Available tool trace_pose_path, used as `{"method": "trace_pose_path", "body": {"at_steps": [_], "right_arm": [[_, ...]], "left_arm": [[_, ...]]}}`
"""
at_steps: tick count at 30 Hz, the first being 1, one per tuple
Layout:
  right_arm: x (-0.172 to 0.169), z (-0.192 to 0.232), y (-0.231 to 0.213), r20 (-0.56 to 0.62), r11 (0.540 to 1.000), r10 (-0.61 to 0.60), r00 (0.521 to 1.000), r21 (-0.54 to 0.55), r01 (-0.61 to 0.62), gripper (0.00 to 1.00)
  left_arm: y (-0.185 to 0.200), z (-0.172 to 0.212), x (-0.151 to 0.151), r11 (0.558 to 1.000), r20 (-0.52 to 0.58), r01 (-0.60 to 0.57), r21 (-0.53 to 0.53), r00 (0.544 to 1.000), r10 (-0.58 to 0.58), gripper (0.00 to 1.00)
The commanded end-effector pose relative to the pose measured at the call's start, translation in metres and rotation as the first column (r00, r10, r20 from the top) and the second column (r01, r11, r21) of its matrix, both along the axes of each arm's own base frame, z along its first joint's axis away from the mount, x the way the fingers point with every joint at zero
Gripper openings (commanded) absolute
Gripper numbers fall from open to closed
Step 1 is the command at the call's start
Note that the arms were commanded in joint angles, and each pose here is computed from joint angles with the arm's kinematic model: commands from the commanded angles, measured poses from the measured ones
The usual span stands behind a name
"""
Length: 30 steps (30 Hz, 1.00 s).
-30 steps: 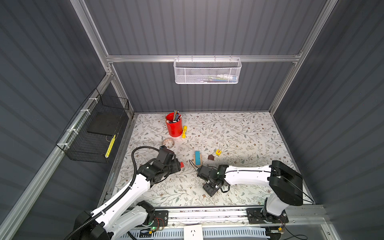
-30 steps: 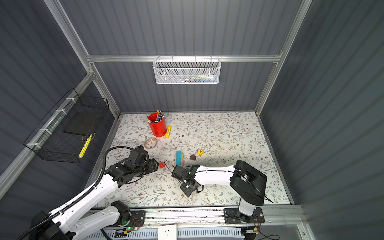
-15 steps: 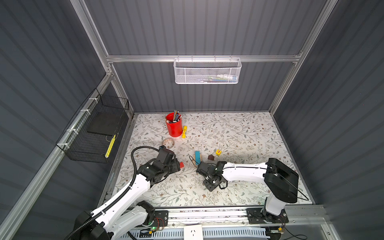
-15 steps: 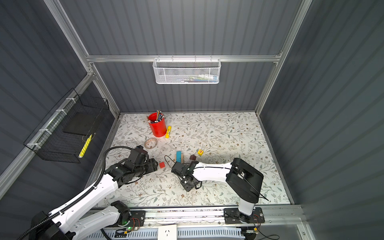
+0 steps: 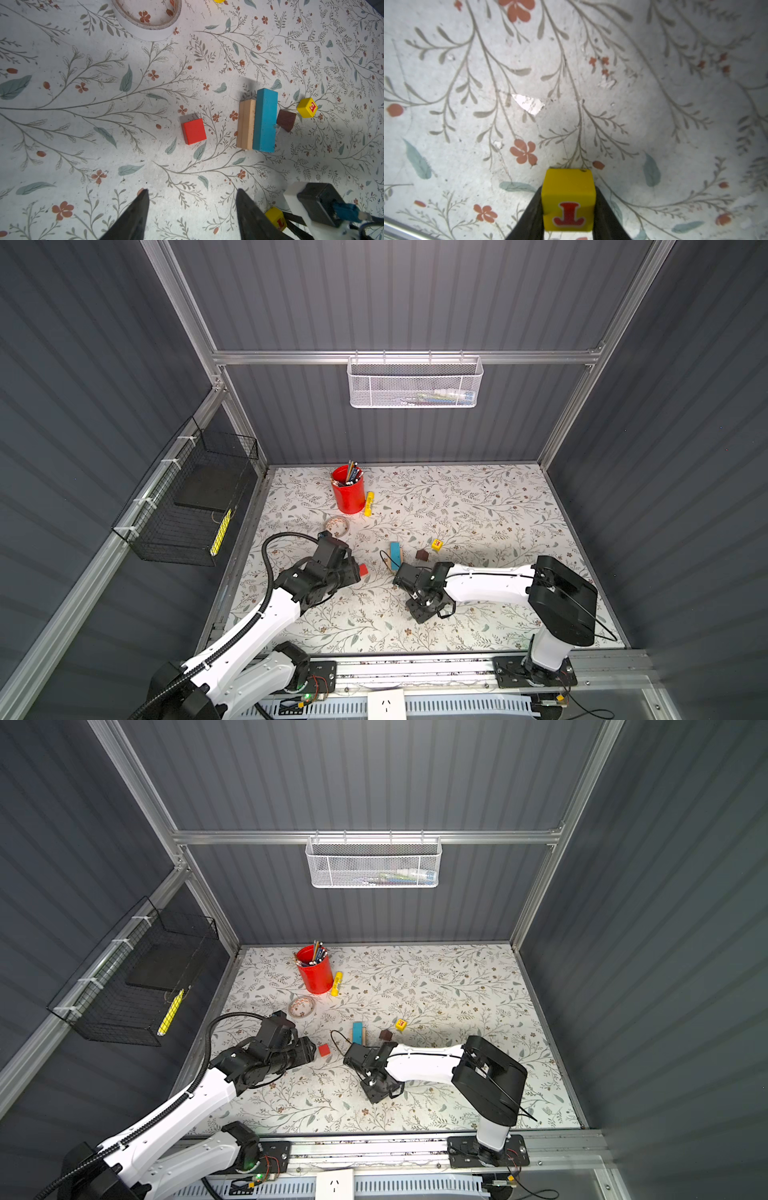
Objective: Build the wood block tower
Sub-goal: 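Lift the yellow L cube and carry it over the teal bar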
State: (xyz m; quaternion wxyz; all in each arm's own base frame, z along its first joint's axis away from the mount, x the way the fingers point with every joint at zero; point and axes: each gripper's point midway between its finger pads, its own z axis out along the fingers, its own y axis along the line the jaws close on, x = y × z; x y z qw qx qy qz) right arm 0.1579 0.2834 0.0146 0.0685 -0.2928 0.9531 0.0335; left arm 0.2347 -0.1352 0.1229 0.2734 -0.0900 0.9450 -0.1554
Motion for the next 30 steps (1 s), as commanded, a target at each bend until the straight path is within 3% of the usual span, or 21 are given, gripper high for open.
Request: {"method": "trace_pose_path", "body": {"at_steps": [1, 8, 15, 24, 30], "right_arm": [[0.002, 0.005, -0.004, 0.011, 1.000, -0.024, 1.000, -0.012, 0.024, 0.33], [0.009, 0.023, -0.007, 0.052, 0.999, -0.047, 0.998, -0.002, 0.047, 0.27], [0.026, 0.060, -0.006, 0.041, 0.983, -0.181, 0.983, 0.031, 0.180, 0.25], [0.061, 0.095, 0.005, 0.022, 0.926, -0.366, 0.930, 0.104, 0.362, 0.25], [0.090, 0.107, 0.021, 0.037, 0.900, -0.423, 0.905, 0.132, 0.415, 0.27]], "left_arm": [[0.004, 0.000, -0.003, 1.000, -0.011, -0.002, 0.029, 1.000, 0.003, 0.67], [0.006, 0.004, -0.002, 0.999, 0.003, -0.006, 0.031, 1.000, 0.006, 0.67], [0.008, 0.018, 0.006, 0.999, 0.056, -0.016, 0.045, 0.998, 0.013, 0.67], [0.001, 0.028, 0.022, 0.998, 0.108, 0.009, 0.057, 0.994, -0.015, 0.67], [-0.005, 0.037, 0.033, 0.997, 0.142, 0.033, 0.065, 0.989, -0.042, 0.67]]}}
